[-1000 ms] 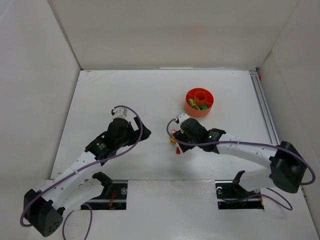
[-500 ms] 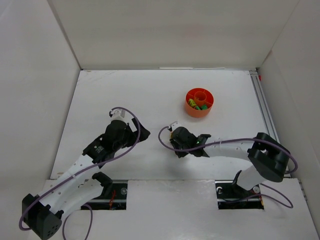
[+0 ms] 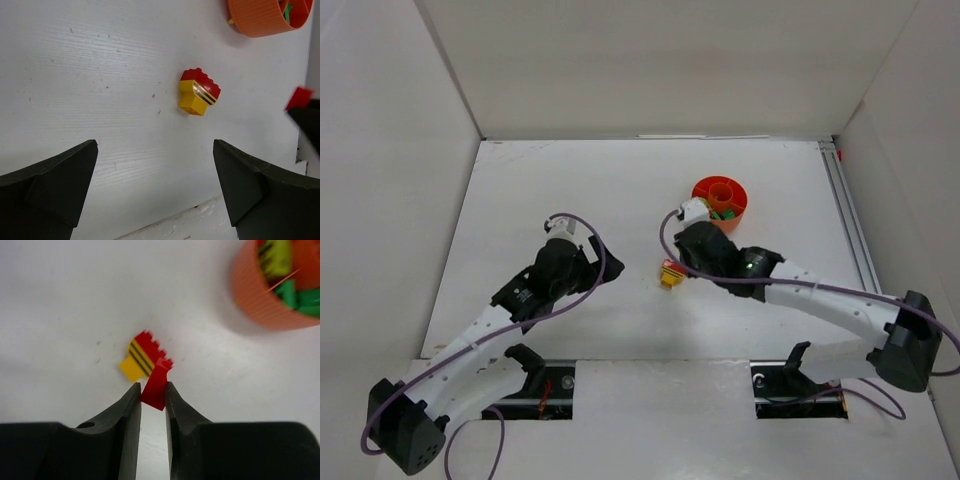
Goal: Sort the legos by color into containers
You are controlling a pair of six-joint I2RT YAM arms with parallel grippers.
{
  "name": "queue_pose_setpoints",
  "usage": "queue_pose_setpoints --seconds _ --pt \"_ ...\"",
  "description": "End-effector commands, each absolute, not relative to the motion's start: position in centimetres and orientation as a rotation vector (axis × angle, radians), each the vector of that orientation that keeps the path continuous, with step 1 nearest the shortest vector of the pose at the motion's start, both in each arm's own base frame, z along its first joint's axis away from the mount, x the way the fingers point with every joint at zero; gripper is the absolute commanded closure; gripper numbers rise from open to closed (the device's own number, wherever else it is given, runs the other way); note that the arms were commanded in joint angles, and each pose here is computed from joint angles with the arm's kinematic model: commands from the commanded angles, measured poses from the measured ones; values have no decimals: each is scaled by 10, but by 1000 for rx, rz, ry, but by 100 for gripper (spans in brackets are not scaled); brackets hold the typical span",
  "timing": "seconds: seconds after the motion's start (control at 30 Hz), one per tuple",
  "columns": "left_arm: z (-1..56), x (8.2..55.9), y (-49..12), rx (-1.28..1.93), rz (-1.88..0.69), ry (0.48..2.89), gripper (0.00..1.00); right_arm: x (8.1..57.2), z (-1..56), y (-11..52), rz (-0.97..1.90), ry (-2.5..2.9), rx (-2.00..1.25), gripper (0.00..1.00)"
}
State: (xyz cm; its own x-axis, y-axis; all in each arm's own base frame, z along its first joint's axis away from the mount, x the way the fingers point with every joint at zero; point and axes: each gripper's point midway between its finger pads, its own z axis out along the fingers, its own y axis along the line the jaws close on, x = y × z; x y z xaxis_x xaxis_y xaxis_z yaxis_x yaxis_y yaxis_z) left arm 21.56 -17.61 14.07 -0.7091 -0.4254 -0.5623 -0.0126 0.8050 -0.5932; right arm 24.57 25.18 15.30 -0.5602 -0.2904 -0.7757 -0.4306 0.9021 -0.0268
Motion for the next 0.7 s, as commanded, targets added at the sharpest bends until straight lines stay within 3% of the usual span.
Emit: queue_pose_setpoints --seconds 0.0,0.27,0.67 --pt "140 222 -186 -261 -768 2250 0 284 205 207 85 2097 -401 90" --pt "126 236 -205 -195 -778 2294 0 372 255 117 73 2007 -189 88" --pt "103 255 -243 15 -725 2381 0 462 198 97 114 2170 -232 86"
